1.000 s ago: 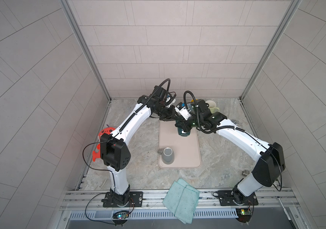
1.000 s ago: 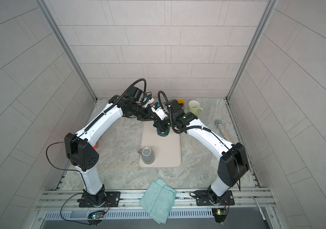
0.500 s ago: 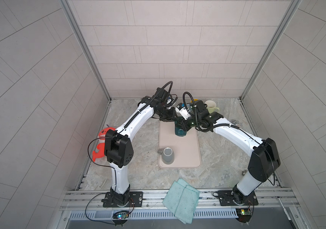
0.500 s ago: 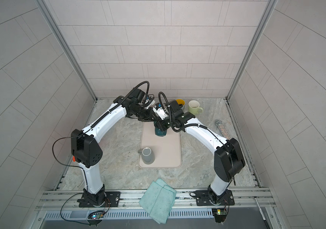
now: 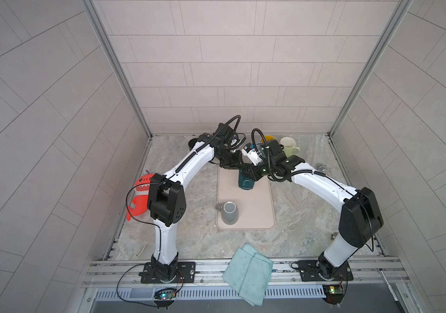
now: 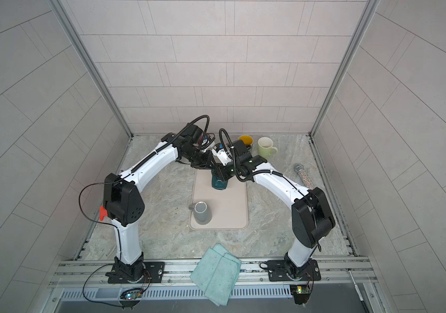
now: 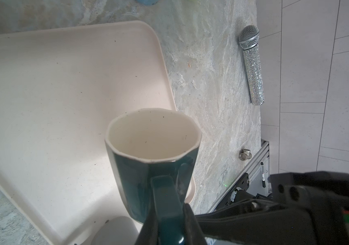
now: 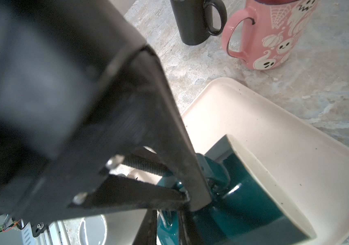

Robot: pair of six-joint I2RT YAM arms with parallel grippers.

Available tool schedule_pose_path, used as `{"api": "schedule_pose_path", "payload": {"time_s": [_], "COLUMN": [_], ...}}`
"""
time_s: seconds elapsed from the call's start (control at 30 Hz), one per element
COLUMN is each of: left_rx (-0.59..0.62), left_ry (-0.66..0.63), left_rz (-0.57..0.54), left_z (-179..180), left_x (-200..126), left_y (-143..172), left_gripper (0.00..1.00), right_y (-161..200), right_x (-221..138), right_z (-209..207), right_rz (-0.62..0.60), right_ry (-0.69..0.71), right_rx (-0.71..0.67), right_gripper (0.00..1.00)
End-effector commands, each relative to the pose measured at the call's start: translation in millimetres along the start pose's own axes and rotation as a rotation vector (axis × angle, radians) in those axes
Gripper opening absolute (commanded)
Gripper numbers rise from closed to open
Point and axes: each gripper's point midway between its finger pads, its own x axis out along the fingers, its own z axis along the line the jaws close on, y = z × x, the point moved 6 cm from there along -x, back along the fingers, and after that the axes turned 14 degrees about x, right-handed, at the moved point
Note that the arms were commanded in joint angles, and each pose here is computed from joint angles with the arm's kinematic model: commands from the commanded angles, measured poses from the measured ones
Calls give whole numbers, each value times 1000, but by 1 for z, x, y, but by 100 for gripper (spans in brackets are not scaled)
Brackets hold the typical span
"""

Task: Turn the mug right side up
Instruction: Place the mug at the top-left of the table.

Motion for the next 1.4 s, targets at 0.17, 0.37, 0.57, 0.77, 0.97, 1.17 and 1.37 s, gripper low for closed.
{"api": "schedule_pose_path", "payload": {"time_s": [0.17, 0.37, 0.57, 0.77, 0.97, 1.17, 1.37], "left_rx": [-2, 9, 9, 8, 27, 23, -3], "left_ry": [14, -30, -86, -118, -157, -288, -495], "left_rz": [-18, -42, -111, -235, -329, -416, -551], "left_z": [-2, 4, 14, 17, 13, 23, 44], "left_x": [1, -2, -17, -41, -64, -92, -122], "left_y": [-5, -8, -9, -9, -9, 5, 32], "left_gripper": [0, 0, 0, 0, 0, 0, 0], "right_y": [-14, -10, -6, -3, -1, 0, 1], "right_x": [-49, -66, -74, -75, -76, -76, -75], "right_z": [21, 21, 16, 13, 13, 12, 12], "right_rz": [-135, -153, -170, -172, -179, -185, -183], "right_ry": [-10, 22, 47, 60, 61, 61, 53], "right_rx": [-79, -74, -64, -57, -55, -54, -54], "right_gripper": [18, 19, 18, 18, 18, 17, 17]}}
